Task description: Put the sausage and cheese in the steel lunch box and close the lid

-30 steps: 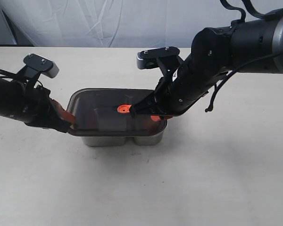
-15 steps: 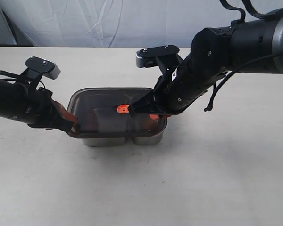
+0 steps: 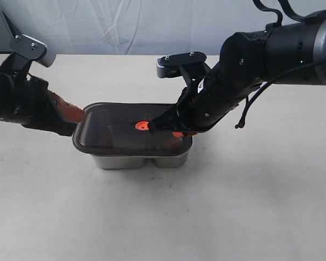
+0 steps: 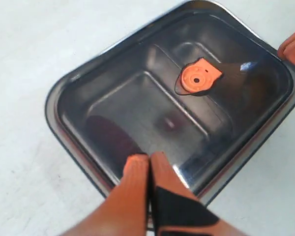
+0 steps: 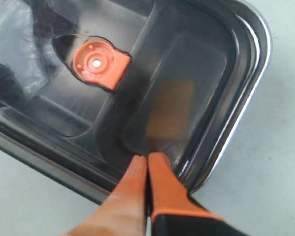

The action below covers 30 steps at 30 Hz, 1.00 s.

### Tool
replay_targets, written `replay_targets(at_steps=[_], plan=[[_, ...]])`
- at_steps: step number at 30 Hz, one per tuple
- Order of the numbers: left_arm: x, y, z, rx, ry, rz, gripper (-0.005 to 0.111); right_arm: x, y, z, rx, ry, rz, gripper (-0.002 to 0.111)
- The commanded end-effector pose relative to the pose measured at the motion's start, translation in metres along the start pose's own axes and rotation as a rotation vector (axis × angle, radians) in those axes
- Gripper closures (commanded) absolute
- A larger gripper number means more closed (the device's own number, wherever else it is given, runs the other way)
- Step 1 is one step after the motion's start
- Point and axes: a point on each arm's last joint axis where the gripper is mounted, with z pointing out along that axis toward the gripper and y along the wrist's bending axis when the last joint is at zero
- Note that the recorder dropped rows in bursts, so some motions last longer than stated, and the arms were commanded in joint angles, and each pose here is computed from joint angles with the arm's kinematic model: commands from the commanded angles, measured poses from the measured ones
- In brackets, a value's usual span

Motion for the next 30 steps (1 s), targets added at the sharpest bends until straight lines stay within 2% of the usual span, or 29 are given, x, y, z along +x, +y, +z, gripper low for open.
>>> replay_targets(at_steps=[1,3,5,10,15,21,30], plan=[[0.005,0.007,-0.009,-0.123,0.075,-0.033,0.107,0.000,-0.001,-0.001,0.007,-0.009,-0.016,0.109],[0.014,0.018,-0.005,-0.216,0.164,-0.079,0.107,0.000,0.001,-0.001,-0.011,-0.011,-0.049,0.109],[0.021,0.023,0.004,-0.232,0.214,-0.129,0.107,-0.001,0.003,-0.001,-0.039,-0.016,-0.070,0.109],[0.030,0.027,0.029,-0.182,0.231,-0.246,0.107,-0.002,0.007,-0.002,-0.077,-0.028,-0.108,0.109],[0.026,0.020,0.035,-0.079,0.181,-0.243,0.107,0.001,0.006,0.007,-0.081,0.005,-0.129,0.109],[0.023,0.019,0.035,-0.060,0.153,-0.249,0.107,0.006,0.004,0.022,-0.086,0.055,-0.113,0.109],[0.041,0.022,0.057,-0.019,0.259,-0.286,0.107,0.008,0.003,0.026,-0.085,0.065,-0.109,0.109]])
